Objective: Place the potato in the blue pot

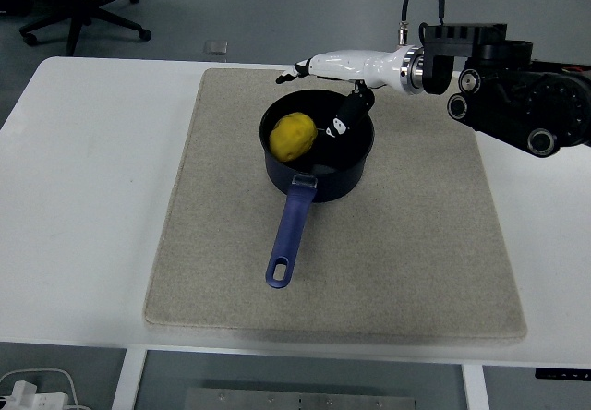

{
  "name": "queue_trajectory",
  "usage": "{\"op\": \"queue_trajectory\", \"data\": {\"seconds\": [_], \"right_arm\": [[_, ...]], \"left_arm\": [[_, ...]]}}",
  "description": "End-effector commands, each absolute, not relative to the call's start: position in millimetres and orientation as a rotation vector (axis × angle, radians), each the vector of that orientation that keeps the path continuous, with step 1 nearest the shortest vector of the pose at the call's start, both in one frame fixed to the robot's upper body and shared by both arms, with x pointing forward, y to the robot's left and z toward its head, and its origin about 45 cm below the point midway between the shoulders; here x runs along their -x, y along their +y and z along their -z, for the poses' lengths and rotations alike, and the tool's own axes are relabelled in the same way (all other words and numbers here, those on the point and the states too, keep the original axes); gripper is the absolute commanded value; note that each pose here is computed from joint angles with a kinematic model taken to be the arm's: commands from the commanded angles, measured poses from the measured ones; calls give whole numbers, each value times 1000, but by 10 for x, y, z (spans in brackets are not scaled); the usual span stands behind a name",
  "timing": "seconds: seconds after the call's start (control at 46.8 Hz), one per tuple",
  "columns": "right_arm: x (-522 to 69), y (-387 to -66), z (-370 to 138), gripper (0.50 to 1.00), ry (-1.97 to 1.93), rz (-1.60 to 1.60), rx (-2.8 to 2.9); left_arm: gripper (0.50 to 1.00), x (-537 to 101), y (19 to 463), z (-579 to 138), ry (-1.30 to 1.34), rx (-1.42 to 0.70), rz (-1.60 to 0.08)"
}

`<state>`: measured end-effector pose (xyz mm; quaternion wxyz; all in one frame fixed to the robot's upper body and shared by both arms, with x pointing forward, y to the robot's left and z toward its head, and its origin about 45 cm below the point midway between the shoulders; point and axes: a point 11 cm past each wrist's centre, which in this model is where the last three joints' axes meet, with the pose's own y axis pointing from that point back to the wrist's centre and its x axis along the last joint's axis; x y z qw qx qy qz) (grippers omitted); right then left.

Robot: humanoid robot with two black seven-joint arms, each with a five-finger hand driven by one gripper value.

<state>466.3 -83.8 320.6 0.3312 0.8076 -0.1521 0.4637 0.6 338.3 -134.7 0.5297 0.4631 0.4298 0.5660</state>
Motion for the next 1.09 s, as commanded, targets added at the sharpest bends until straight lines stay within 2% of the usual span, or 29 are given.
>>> {"op": "queue_trajectory", "data": {"seconds": [0.0, 0.278, 0.513, 0.855, 1.068], "right_arm": [[-4689, -861, -3269, 924, -430, -1221, -2116], [-4823, -1127, -3544, 924, -612, -1167, -2178], [-4930, -1423, -3695, 924, -870, -926, -2342], [-5135, -2267, -3433, 924, -1349, -487, -2392], [-5165, -2584, -3223, 924, -1588, -234, -2404]], "left_arm": [[994, -6, 3384, 1347, 1027, -1105, -1352], [994, -5, 3382, 1347, 1027, -1105, -1350], [994, -6, 3382, 1347, 1027, -1104, -1351], [994, -5, 3384, 1347, 1026, -1106, -1351], [994, -5, 3382, 1347, 1027, -1105, -1350]]}}
